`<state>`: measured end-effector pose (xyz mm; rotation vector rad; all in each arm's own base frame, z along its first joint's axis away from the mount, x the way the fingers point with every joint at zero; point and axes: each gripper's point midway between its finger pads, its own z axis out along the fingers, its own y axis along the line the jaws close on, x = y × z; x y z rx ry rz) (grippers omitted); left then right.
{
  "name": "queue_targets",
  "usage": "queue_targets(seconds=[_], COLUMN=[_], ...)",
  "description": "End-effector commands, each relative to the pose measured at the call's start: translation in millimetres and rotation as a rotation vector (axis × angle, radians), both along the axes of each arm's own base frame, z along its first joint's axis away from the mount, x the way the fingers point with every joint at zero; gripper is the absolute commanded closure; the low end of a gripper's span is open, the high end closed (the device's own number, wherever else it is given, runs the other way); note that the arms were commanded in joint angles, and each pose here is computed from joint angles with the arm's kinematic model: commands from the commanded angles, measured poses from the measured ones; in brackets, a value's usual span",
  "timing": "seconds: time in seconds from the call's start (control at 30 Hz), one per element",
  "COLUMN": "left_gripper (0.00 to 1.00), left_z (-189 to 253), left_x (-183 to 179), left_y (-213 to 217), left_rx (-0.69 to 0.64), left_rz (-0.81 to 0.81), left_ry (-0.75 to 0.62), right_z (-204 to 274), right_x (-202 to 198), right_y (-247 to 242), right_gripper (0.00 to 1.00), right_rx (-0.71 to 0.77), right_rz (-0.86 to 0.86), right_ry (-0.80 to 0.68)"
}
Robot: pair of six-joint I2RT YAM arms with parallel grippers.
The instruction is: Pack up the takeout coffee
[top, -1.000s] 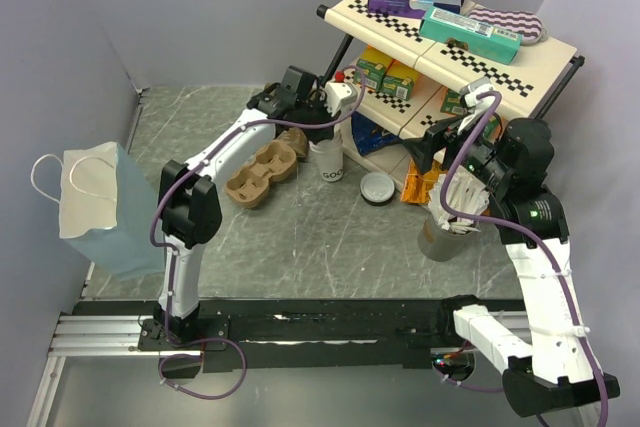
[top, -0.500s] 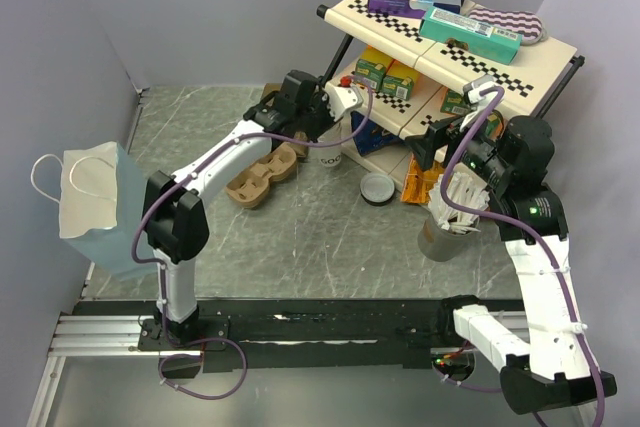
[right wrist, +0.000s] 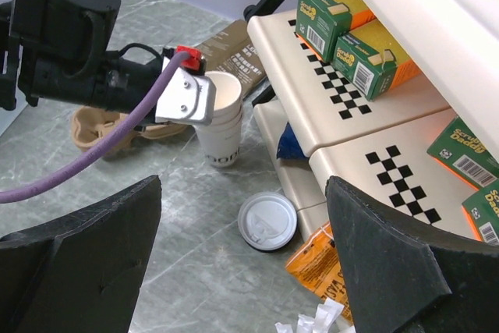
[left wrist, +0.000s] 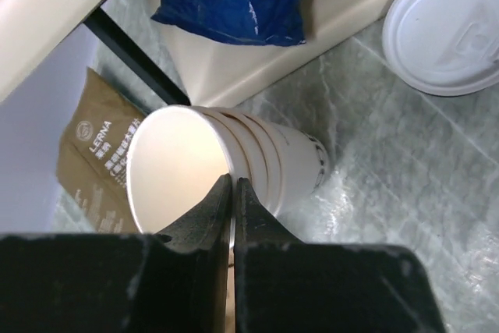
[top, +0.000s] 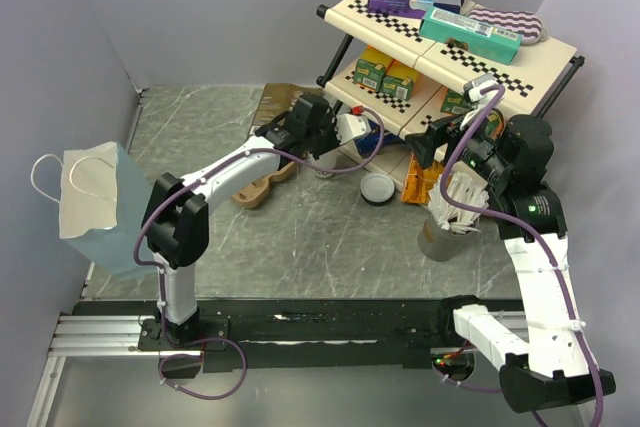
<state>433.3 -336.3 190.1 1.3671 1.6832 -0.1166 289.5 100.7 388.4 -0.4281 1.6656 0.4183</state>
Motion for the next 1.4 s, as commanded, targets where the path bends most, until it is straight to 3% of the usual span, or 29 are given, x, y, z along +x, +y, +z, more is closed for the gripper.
queue_targets(seconds=[0.0,0.03,0.13,0.17,0.23,0.43,0.47,0.53,0.6,0.67,0.7,0.73,0.77,0.8,0.87,0.9,1.0,1.03,1.1,1.2,1.27,1.37], left_gripper=[0.99,0.99,0.99,0.99,0.99,0.99,0.99,0.99,0.99,0.99,0.99,0.99,0.99,0.99,0.99,0.99,0.99,0.99,0.99,0.99,0.99,0.99], left_z=[71.0,87.8,46.8,73.3,85.3,66.9,66.8,90.7,77.2,82.9,89.6,72.0,86.0,81.5,85.5,67.4,111.0,103.8,95.1,87.3,80.3,90.9], left_x=[17.2,24.7,24.6,24.0,22.5,26.7,17.9,21.3,30.0,29.1,40.0,44.8,44.5,27.7,46.4,53.6,27.2,38.5,39.5,27.7,31.2,34.8], left_y=[-8.4,-1.4,4.8,-1.8,-4.6,4.0,2.6,4.5,11.6,7.2,7.9,17.2,10.8,8.3,14.7,18.0,-4.3,-0.6,-0.1,-1.8,1.4,5.1], left_rx=[-0.08,-0.169,-0.023,-0.085,-0.127,-0.012,0.016,-0.178,-0.072,-0.111,-0.174,-0.099,-0.1,-0.084,-0.105,-0.002,-0.13,-0.134,-0.063,-0.097,-0.037,-0.055], left_rz=[0.018,0.063,0.07,0.06,0.069,0.079,0.064,0.091,0.119,0.106,0.113,0.128,0.116,0.083,0.129,0.113,0.037,0.091,0.09,0.09,0.099,0.113], left_ry=[-0.157,-0.162,-0.122,-0.132,-0.185,-0.268,-0.227,-0.155,-0.167,-0.107,-0.157,-0.181,-0.184,-0.063,-0.152,-0.225,-0.099,-0.16,-0.229,-0.132,-0.168,-0.199], right_z=[5.2,5.5,5.5,6.0,5.5,4.5,4.7,5.1,5.4,5.5,5.2,4.7,4.8,6.0,7.6,7.7,9.3,9.0,6.8,6.1,5.4,6.8], right_x=[3.2,3.6,4.6,5.0,4.8,5.7,5.8,5.2,4.8,4.8,5.4,5.1,5.2,4.9,5.5,5.5,6.3,5.5,6.3,5.6,5.2,5.3], right_y=[2.0,1.8,2.9,2.8,2.2,3.5,3.8,2.8,2.6,2.3,1.7,2.6,3.5,3.3,3.3,4.5,4.9,4.2,5.2,3.7,3.8,2.9], right_gripper=[0.09,0.09,0.09,0.09,0.09,0.09,0.09,0.09,0.09,0.09,0.09,0.09,0.09,0.09,0.09,0.09,0.09,0.09,0.09,0.09,0.09,0.09], right_rx=[0.026,0.032,0.039,0.041,0.043,0.057,0.059,0.057,0.06,0.063,0.063,0.064,0.064,0.065,0.065,0.086,0.09,0.09,0.095,0.099,0.102,0.103], right_rz=[0.01,0.008,0.013,0.013,0.009,0.014,0.015,0.011,0.01,0.01,0.007,0.012,0.019,0.019,0.018,0.018,0.018,0.015,0.019,0.012,0.013,0.01], right_ry=[-0.016,-0.016,-0.015,-0.013,-0.013,-0.008,-0.004,-0.003,-0.008,-0.006,-0.009,-0.011,-0.008,-0.008,-0.012,-0.001,0.001,-0.002,0.002,0.005,0.01,0.008])
